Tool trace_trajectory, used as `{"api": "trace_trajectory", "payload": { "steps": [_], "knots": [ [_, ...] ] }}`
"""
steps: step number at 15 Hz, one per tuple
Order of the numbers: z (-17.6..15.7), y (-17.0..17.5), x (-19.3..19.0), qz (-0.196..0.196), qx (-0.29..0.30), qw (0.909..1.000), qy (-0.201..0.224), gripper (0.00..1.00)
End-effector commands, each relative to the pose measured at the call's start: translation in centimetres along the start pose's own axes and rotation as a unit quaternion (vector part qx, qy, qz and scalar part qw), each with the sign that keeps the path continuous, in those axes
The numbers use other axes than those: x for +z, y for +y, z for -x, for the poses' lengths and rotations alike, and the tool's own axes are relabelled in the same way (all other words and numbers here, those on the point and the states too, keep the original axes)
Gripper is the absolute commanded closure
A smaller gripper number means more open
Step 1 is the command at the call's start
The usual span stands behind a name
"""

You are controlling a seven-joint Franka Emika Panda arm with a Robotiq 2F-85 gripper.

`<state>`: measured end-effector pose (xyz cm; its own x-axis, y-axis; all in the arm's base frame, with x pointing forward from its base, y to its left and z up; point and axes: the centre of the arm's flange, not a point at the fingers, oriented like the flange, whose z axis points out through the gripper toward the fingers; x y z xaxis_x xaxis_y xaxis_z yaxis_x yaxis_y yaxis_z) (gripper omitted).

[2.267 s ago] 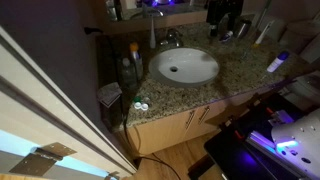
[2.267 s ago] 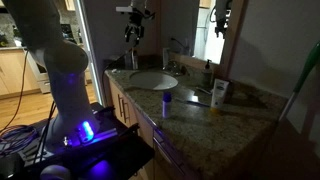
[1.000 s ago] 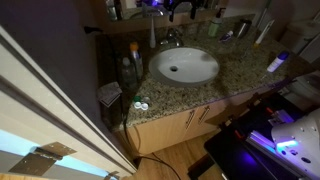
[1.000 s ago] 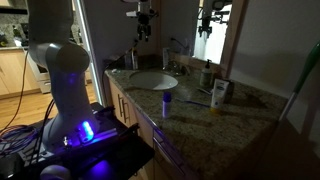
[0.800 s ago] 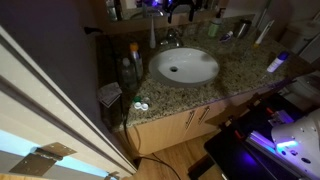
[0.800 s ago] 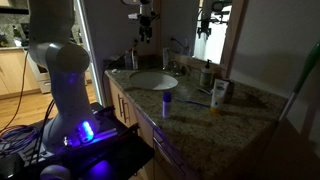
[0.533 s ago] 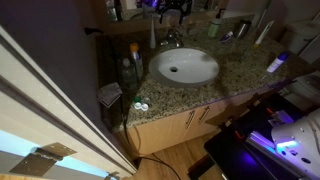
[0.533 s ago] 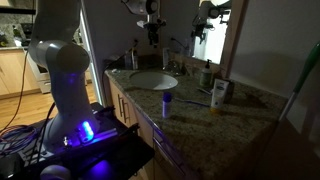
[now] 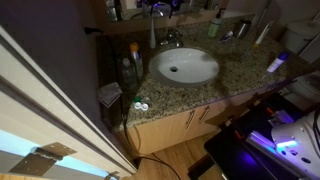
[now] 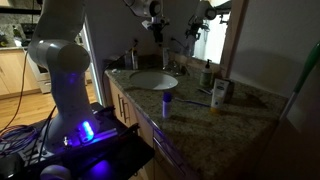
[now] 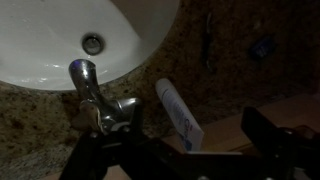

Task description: Move the white tube from the left to the right of the tap

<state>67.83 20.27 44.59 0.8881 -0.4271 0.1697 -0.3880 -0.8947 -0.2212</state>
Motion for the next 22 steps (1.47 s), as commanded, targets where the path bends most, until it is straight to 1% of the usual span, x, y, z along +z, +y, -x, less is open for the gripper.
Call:
{"api": "trace_trajectory", "payload": {
  "steps": [1,2,4,6,8,11,12,13,14,15,16,18,19,22],
  "knots": [
    [-2.1,-0.4,2.7,0.046,0.004,0.9988,0.016,0.0],
    [-2.9,-0.7,3.2,0.05,0.002,0.9985,0.02,0.0],
    [-4.0,-1.2,4.0,0.043,-0.002,0.9987,0.029,0.0],
    [-5.1,-1.7,5.0,0.038,-0.005,0.9991,0.021,0.0],
    [-6.0,-2.2,6.1,0.031,-0.002,0.999,0.034,0.0],
    [-7.1,-2.5,7.5,0.037,0.006,0.9983,0.045,0.0],
    [-7.4,-2.6,7.9,0.035,0.006,0.9981,0.05,0.0],
    [-5.5,-1.2,6.9,0.031,0.004,0.9987,0.041,0.0],
    [-5.8,-1.3,7.4,0.031,0.005,0.9985,0.044,0.0],
    [-6.0,-1.4,7.7,0.031,0.005,0.9985,0.045,0.06],
    [-5.9,-1.3,7.8,0.032,0.004,0.9986,0.043,0.27],
    [-5.7,-1.3,7.6,0.031,0.005,0.9987,0.041,0.32],
    [-5.6,-1.3,7.6,0.032,0.004,0.9986,0.041,0.38],
    [-5.5,-1.0,7.5,0.029,0.003,0.9988,0.039,0.6]
  ]
}}
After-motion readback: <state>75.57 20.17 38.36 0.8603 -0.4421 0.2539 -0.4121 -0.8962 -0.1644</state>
